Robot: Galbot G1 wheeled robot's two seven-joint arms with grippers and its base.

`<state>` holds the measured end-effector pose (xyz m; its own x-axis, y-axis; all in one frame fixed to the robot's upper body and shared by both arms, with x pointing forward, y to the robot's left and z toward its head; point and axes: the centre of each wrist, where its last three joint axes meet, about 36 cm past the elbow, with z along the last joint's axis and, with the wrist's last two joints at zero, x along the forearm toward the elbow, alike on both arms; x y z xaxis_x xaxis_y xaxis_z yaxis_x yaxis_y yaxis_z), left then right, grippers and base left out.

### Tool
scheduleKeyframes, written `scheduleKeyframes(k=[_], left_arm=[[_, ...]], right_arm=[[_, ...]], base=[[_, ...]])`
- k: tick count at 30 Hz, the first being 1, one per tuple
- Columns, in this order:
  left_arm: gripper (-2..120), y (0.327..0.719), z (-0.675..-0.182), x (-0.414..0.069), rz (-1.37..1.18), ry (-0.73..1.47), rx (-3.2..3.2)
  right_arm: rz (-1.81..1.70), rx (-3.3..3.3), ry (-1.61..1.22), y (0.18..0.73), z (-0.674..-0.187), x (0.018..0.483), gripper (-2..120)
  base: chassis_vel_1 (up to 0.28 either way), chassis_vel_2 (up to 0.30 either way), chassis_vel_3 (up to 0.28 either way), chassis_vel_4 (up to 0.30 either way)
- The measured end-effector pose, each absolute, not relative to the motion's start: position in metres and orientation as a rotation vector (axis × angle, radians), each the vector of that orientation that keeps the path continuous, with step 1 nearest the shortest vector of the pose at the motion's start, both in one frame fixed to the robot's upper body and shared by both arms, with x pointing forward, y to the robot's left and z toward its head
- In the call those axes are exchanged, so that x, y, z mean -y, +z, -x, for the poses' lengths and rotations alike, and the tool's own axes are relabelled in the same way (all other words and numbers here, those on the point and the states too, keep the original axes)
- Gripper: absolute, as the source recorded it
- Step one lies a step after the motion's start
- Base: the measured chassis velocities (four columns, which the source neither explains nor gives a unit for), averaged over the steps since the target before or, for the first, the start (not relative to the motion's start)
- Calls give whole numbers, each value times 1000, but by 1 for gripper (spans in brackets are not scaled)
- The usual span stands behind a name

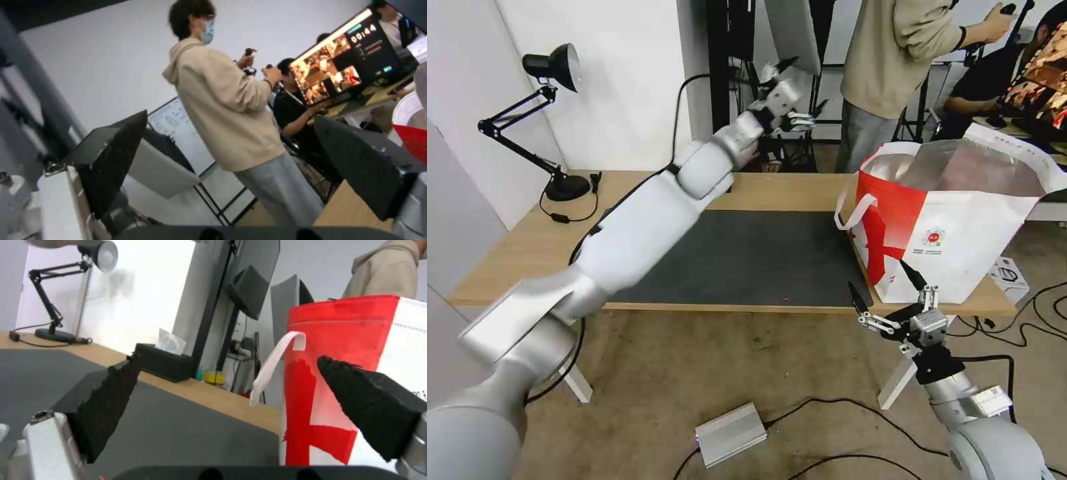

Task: Pick up the trash from the table and place it into the takeout bag.

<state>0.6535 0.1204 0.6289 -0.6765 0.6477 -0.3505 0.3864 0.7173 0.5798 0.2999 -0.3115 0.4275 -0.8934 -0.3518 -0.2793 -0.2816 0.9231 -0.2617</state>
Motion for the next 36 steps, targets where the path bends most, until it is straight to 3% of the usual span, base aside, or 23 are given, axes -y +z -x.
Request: scheduleKeyframes(k=[15,36], left_arm=[[100,583,-580,-161,-744,327,-2460],[100,519,-461,-238,-450,227,-2598]], right_arm=[[467,-2759,-307,427,-300,312,99],[467,-2759,-307,427,-300,312,99]], base=[[0,0,0,0],[0,0,0,0]])
